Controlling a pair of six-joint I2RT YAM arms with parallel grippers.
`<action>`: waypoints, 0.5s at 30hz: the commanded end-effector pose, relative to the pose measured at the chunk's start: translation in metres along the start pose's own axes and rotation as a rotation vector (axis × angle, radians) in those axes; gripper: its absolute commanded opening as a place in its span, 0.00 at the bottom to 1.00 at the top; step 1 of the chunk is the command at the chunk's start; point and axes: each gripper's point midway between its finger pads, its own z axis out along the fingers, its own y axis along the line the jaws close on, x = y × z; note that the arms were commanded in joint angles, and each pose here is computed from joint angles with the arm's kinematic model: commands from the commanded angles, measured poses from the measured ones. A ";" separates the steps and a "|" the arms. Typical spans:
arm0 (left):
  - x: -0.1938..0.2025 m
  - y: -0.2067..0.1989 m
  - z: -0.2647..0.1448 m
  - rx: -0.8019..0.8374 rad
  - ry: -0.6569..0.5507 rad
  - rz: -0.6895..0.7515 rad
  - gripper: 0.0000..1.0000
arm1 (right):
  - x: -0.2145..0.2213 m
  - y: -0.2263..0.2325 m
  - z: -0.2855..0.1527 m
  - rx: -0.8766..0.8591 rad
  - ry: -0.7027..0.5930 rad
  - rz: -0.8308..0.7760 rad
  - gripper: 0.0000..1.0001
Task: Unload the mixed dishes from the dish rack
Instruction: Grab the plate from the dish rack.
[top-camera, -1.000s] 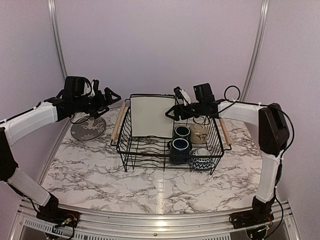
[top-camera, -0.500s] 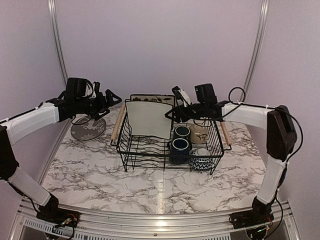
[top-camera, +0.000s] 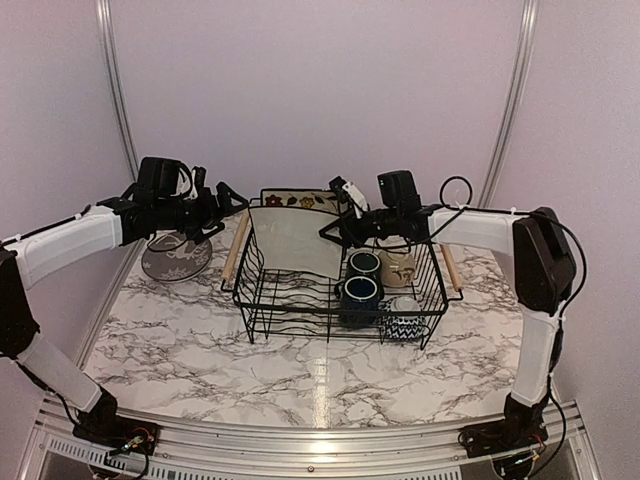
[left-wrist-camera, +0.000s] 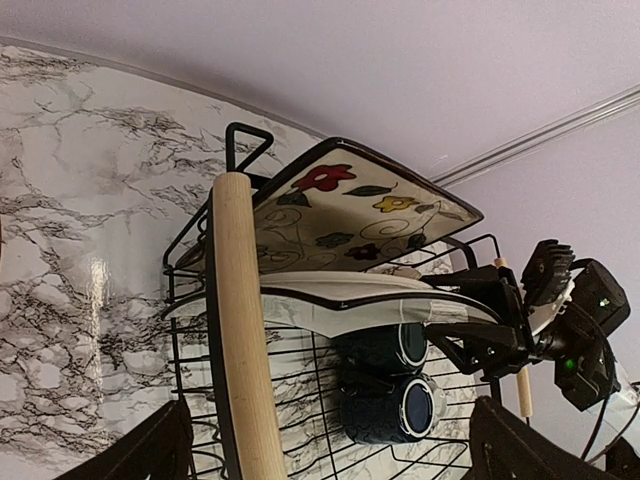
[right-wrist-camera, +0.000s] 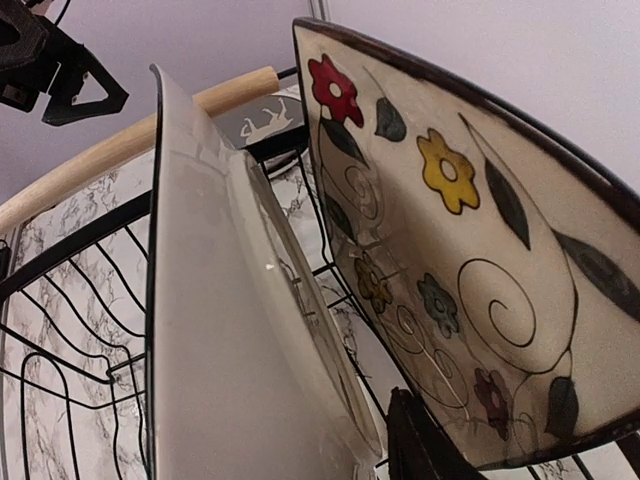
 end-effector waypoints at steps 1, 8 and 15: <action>-0.001 -0.001 -0.004 -0.013 -0.006 0.016 0.99 | -0.011 0.012 0.006 -0.049 -0.014 -0.096 0.40; -0.003 -0.002 -0.002 -0.011 -0.006 0.018 0.99 | -0.009 0.020 0.010 -0.116 -0.016 -0.179 0.30; -0.006 -0.006 -0.008 -0.014 -0.019 0.026 0.99 | -0.010 0.019 0.014 -0.126 -0.002 -0.213 0.06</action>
